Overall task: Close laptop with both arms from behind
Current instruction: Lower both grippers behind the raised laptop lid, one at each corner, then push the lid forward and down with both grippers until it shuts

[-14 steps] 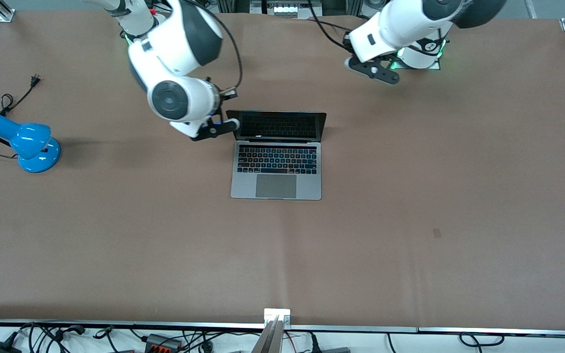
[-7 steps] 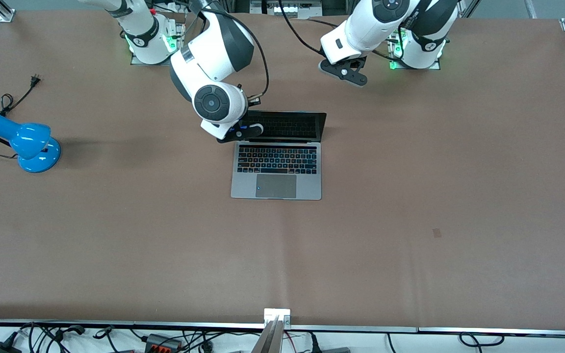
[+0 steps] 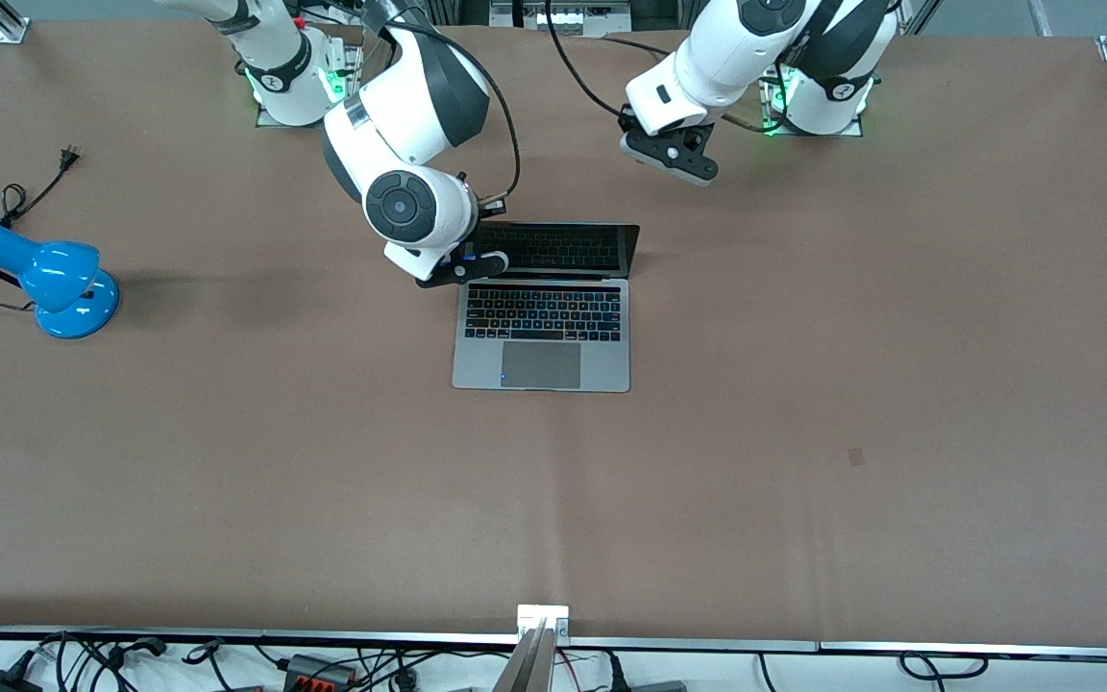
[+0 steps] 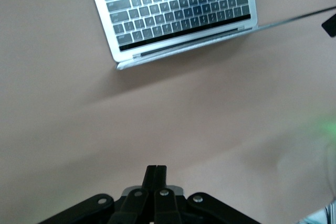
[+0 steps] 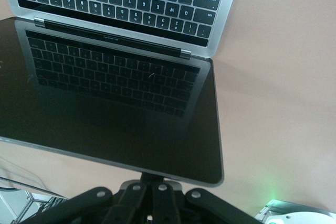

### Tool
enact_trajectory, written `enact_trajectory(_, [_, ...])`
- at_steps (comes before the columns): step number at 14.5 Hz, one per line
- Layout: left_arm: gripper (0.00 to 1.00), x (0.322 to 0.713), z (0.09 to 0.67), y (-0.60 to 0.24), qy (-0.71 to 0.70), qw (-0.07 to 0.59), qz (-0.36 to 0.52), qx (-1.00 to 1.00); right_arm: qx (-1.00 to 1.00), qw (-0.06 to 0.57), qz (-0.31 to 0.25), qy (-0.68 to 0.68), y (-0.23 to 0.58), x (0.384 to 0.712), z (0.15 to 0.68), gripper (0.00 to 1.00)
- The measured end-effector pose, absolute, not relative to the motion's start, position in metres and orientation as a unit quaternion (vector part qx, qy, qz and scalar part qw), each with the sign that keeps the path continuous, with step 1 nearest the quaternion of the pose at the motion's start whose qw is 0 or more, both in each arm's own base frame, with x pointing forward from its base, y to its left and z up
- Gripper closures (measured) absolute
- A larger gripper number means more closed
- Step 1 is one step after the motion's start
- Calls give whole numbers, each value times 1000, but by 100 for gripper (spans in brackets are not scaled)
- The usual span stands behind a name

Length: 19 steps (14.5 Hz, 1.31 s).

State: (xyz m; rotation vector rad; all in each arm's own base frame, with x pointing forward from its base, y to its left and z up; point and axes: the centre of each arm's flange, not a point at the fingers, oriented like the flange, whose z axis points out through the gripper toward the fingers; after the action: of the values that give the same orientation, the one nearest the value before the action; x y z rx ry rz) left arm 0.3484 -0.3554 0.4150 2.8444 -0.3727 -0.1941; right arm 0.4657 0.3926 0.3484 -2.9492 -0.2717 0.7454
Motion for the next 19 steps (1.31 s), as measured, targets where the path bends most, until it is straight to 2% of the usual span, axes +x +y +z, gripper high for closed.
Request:
enact_trajectory(13, [99,405,324,-371,-116,226,36,967,-972,60,217,-69,380,488,354,99])
enact_trajectory(19, [98,426,314,-360,-111,239,65,963,-975,66,204,-65,386,505,347,99])
